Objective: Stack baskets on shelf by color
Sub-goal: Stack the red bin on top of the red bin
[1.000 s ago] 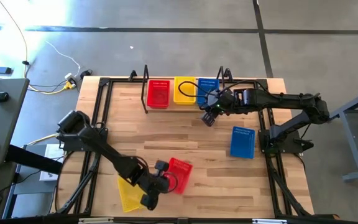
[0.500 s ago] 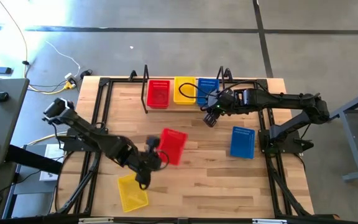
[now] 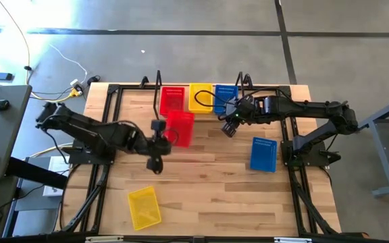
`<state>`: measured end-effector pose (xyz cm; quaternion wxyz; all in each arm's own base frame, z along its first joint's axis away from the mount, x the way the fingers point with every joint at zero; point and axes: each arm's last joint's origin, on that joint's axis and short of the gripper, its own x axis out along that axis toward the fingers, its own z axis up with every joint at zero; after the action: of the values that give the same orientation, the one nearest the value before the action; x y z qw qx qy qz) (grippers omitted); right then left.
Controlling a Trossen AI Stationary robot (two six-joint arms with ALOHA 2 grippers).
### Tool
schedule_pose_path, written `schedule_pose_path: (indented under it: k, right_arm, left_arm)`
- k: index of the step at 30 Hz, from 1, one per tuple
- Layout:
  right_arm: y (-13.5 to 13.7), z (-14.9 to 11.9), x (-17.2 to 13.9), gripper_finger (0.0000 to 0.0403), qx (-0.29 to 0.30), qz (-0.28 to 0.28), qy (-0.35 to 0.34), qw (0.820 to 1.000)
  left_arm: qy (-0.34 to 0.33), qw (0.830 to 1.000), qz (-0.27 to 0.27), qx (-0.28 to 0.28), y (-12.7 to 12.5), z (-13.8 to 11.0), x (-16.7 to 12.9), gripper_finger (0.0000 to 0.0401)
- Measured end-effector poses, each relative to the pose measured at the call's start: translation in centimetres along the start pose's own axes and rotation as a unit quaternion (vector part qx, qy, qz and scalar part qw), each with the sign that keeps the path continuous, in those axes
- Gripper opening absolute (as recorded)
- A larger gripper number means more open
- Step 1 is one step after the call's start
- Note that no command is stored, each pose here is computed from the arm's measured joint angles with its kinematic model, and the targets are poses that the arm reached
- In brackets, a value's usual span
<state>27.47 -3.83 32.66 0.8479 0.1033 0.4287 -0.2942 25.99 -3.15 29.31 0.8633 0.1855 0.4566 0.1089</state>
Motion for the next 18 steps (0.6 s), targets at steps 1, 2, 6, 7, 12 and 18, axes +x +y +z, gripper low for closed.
schedule_pose_path:
  k: [1,2,6,7,12,18]
  right_arm:
    - [-0.1,0.0,0.0,0.013,0.0,-0.001,0.0,1.0]
    - [-0.2,0.1,0.1,0.013,0.001,-0.002,0.001,1.0]
    - [-0.9,0.3,0.3,0.013,0.005,-0.01,0.002,1.0]
    - [-1.1,0.4,0.4,0.013,0.008,-0.012,0.003,1.0]
    - [-1.8,0.6,0.7,0.013,0.018,-0.022,0.006,1.0]
    - [-2.3,0.7,0.8,0.013,0.022,-0.029,0.008,0.999]
  left_arm:
    - [0.011,1.0,0.001,-0.001,0.4,-0.8,0.1,0.0]
    - [0.019,1.0,0.004,-0.005,0.9,-1.5,0.3,0.0]
    - [0.015,0.999,0.026,-0.021,2.9,-3.2,0.2,0.0]
    - [0.002,0.999,0.032,-0.029,3.5,-3.2,0.2,0.0]
    - [0.008,0.998,0.04,-0.038,6.2,-4.2,0.6,0.0]
    - [0.03,0.999,0.034,-0.025,8.9,-5.4,1.8,0.0]
